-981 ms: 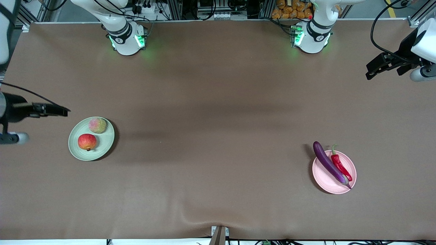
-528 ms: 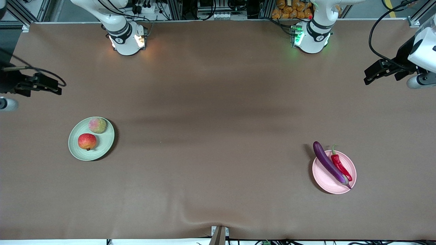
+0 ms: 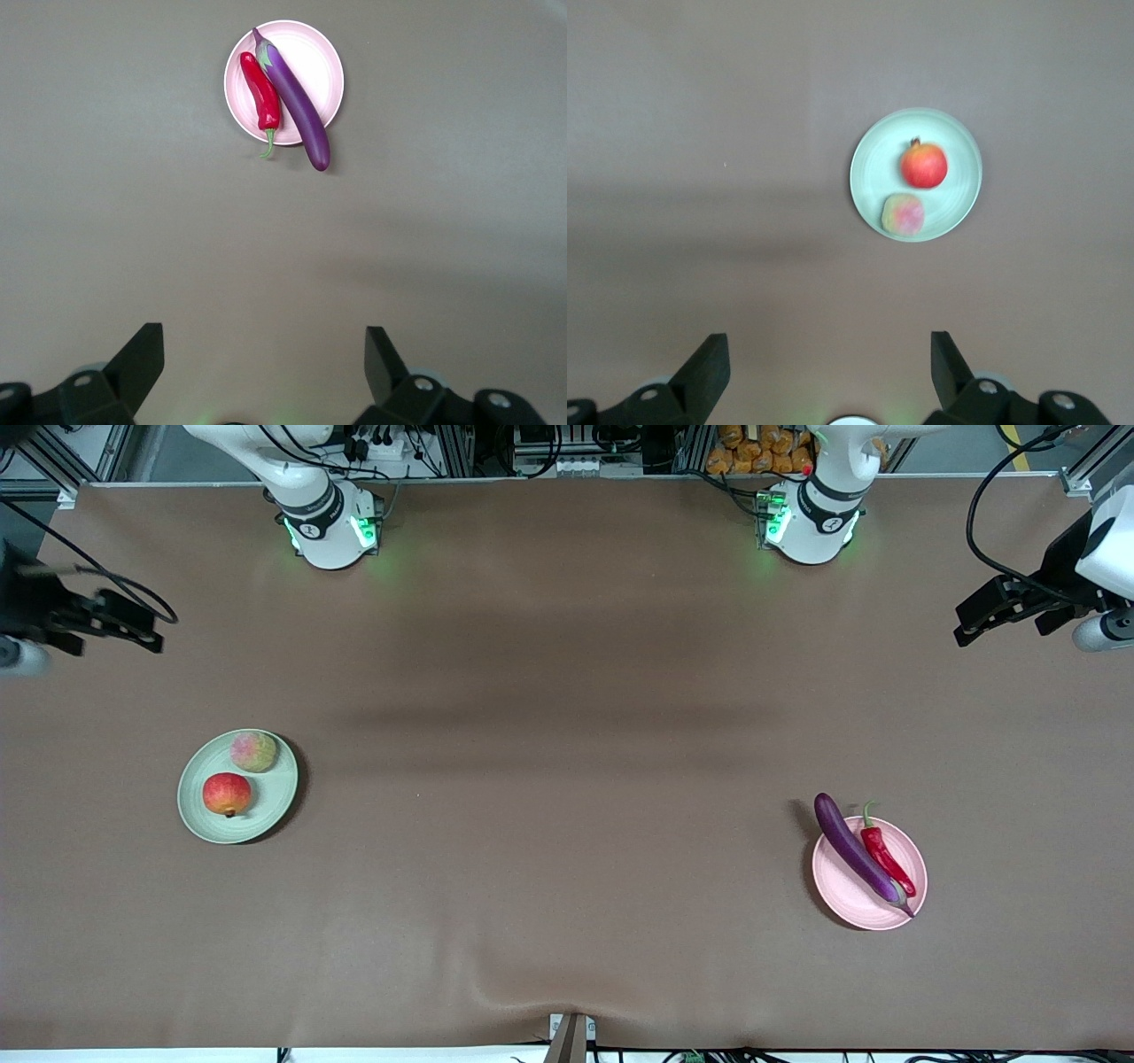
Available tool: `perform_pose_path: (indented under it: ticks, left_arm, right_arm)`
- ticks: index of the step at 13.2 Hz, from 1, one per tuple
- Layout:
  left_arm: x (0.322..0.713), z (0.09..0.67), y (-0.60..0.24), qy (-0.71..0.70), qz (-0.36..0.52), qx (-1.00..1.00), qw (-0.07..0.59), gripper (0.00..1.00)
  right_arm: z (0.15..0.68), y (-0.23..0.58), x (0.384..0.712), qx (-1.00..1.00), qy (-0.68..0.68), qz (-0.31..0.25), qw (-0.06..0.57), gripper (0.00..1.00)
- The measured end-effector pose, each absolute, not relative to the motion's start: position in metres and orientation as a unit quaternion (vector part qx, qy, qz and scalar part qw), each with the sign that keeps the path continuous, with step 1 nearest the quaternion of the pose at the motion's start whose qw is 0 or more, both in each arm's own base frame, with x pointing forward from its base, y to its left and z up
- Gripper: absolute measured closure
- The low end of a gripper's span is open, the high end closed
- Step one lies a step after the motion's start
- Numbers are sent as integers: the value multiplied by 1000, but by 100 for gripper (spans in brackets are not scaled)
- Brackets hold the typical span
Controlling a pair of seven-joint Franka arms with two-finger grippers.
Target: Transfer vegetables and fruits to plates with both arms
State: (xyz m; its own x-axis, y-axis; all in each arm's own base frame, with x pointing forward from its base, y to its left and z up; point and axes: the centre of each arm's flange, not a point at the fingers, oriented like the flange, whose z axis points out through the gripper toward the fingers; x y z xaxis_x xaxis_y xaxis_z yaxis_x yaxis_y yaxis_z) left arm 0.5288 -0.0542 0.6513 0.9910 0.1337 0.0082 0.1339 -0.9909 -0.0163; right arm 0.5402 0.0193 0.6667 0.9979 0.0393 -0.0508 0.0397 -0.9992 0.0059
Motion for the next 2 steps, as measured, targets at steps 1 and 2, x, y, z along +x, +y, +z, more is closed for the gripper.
perform_pose_path:
  ticks: [1,2]
  left_arm:
    - [529,651,-54,-67,-4,-998,8,0]
    - [529,651,-54,-67,-4,-998,8,0]
  right_arm:
    - [681,25,534,999,25,-24,8,0]
    - [686,26,528,999,26,-31,8,0]
